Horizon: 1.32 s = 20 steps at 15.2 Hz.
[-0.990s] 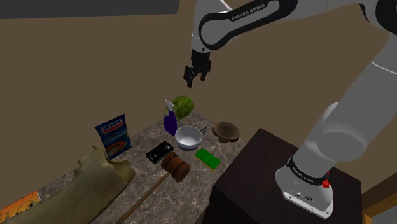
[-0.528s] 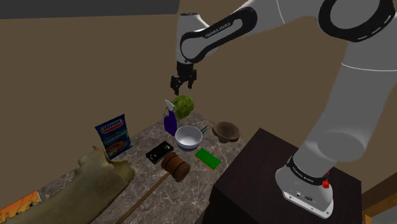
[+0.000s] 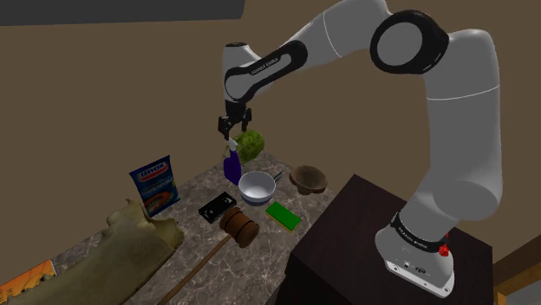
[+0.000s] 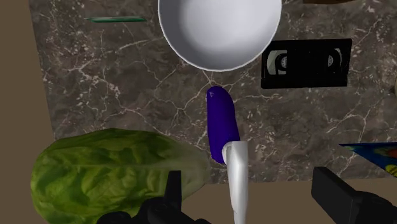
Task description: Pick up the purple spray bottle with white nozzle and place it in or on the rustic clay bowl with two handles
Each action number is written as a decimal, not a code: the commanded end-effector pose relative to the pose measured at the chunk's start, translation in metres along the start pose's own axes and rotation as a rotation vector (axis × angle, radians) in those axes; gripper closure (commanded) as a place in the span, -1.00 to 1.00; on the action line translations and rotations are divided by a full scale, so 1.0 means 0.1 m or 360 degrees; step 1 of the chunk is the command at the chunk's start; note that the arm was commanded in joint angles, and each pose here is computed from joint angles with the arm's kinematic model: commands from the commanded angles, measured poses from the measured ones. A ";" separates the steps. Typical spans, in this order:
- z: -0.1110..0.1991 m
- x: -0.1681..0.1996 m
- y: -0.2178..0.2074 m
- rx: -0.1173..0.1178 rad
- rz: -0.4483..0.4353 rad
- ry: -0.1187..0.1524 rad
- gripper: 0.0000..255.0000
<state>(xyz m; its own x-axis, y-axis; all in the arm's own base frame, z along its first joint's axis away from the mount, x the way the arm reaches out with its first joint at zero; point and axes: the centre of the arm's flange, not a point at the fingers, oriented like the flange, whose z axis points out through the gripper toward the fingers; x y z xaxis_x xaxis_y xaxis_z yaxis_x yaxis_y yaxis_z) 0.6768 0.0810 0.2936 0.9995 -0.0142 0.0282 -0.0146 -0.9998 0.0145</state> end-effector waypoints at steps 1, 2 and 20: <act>0.21 0.19 -0.03 0.0002 0.0000 -0.0012 -1.00; 0.23 0.21 -0.04 0.0002 0.0000 -0.0013 -1.00; 0.63 0.20 -0.04 0.0002 0.0000 -0.0013 1.00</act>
<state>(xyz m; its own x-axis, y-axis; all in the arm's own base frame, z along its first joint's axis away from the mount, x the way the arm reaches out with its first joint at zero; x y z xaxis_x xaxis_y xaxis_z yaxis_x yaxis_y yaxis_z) 0.6988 0.0837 0.2308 0.9997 -0.0144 0.0200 -0.0147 -0.9998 0.0129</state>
